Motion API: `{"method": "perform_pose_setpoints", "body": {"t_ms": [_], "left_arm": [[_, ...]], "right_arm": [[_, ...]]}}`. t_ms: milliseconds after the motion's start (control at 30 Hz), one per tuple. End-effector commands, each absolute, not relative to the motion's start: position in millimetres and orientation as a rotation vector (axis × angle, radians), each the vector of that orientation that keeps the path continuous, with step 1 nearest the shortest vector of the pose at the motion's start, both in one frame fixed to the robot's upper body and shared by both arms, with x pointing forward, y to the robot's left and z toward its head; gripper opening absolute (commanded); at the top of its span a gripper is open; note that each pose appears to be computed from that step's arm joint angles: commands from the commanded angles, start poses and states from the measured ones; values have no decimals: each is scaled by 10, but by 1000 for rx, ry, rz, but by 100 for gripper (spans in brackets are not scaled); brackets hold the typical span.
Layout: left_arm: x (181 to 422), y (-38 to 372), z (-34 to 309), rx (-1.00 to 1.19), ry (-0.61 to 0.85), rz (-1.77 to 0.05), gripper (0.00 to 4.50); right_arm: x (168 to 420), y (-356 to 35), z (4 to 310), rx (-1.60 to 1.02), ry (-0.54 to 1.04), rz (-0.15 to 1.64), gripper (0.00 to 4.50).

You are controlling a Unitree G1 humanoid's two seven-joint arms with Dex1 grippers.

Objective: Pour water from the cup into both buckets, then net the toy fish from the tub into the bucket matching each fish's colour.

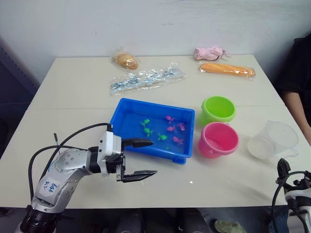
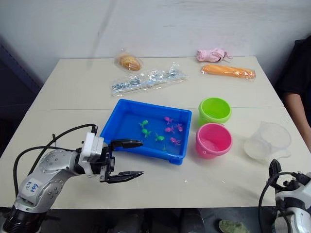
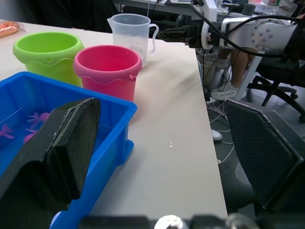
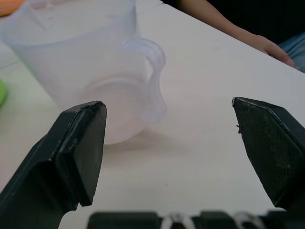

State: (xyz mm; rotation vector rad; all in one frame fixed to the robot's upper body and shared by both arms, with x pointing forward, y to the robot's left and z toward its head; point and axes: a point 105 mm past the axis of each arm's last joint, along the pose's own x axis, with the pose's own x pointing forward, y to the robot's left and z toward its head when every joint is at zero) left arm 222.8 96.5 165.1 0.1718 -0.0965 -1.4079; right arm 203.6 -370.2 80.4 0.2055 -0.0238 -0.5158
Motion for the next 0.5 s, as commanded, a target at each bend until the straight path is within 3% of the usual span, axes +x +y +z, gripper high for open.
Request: {"method": "perform_pose_setpoints", "body": {"t_ms": [33, 300, 500], "left_arm": [[2186, 950, 1700, 205, -121, -1401, 446], [2252, 998, 1705, 243, -129, -1365, 446], [2268, 995, 1705, 256, -136, -1352, 446]], "right_arm": [[2050, -3845, 875, 180, -48, -557, 450], [2196, -4044, 772, 170, 13, -604, 450], [2317, -4093, 787, 216, -24, -609, 450]]}}
